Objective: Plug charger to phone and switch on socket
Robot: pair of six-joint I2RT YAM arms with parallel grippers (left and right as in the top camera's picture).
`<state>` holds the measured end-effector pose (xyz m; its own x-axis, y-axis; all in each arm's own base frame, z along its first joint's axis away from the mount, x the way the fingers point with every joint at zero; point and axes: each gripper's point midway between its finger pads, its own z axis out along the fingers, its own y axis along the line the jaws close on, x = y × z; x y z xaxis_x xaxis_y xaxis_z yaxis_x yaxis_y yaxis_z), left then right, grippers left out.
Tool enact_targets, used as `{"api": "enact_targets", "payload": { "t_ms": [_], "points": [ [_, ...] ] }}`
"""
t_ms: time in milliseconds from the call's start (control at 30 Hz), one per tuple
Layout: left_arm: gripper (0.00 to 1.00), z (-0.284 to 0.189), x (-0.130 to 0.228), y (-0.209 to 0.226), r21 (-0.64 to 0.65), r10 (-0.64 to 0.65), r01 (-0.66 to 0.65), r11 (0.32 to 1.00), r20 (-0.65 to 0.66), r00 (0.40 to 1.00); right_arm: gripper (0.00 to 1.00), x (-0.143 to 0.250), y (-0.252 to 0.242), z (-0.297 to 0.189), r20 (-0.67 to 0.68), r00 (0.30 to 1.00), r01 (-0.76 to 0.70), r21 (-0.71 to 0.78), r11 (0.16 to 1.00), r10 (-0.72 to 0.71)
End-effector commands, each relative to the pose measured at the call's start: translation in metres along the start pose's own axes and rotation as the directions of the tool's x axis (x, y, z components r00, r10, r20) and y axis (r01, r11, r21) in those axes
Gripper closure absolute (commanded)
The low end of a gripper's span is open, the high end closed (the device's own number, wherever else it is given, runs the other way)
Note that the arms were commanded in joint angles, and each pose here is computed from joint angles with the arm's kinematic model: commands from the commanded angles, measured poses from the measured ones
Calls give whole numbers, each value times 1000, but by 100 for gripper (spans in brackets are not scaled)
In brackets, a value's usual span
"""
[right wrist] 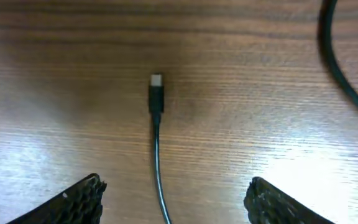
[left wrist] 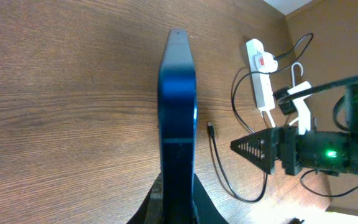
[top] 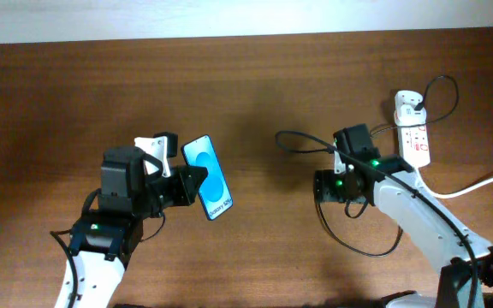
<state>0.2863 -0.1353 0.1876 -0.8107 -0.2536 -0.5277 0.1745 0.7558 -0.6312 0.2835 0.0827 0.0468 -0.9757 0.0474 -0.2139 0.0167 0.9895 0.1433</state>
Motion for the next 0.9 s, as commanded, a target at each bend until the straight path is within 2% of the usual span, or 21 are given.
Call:
{"api": "enact_targets", "payload": {
  "t_ms": [0, 67, 100, 167, 267, 333, 367, 633, 733, 867],
  "points": [
    [100, -6, -7, -15, 47, 43, -44, 998, 19, 999, 25, 8, 17, 7, -15, 1000, 10, -114, 993, -11],
    [100, -6, -6, -14, 47, 22, -23, 999, 15, 1000, 28, 6, 19, 11, -2, 1000, -16, -129, 991, 16],
    [100, -6, -5, -15, 54, 23, -23, 998, 11, 1000, 33, 7, 18, 19, -13, 999, -54, -123, 991, 53],
    [100, -6, -5, -16, 58, 23, -23, 998, 8, 1000, 34, 8, 16, 28, -32, 998, -64, -113, 992, 61],
    [100, -6, -3, -17, 63, 21, -22, 998, 3, 1000, 50, 15, 12, 56, -93, 993, -84, -94, 992, 75],
    [100, -6, -4, -17, 63, 21, -22, 998, 4, 1000, 55, 21, 9, 67, -131, 986, -114, -77, 991, 103],
    [100, -6, -4, -17, 62, 22, -22, 998, 4, 1000, 60, 24, 9, 70, -146, 983, -127, -73, 989, 115],
    [100, -6, -4, -17, 62, 21, -22, 998, 4, 1000, 84, 44, 4, 71, -226, 966, -139, -43, 989, 126],
    [100, -6, -4, -17, 62, 21, -22, 998, 4, 1000, 95, 46, 11, 70, -243, 962, -149, -84, 985, 124],
    [100, -6, -4, -17, 62, 22, -22, 998, 5, 1000, 96, 43, 18, 70, -236, 965, -143, -124, 982, 111]
  ]
}}
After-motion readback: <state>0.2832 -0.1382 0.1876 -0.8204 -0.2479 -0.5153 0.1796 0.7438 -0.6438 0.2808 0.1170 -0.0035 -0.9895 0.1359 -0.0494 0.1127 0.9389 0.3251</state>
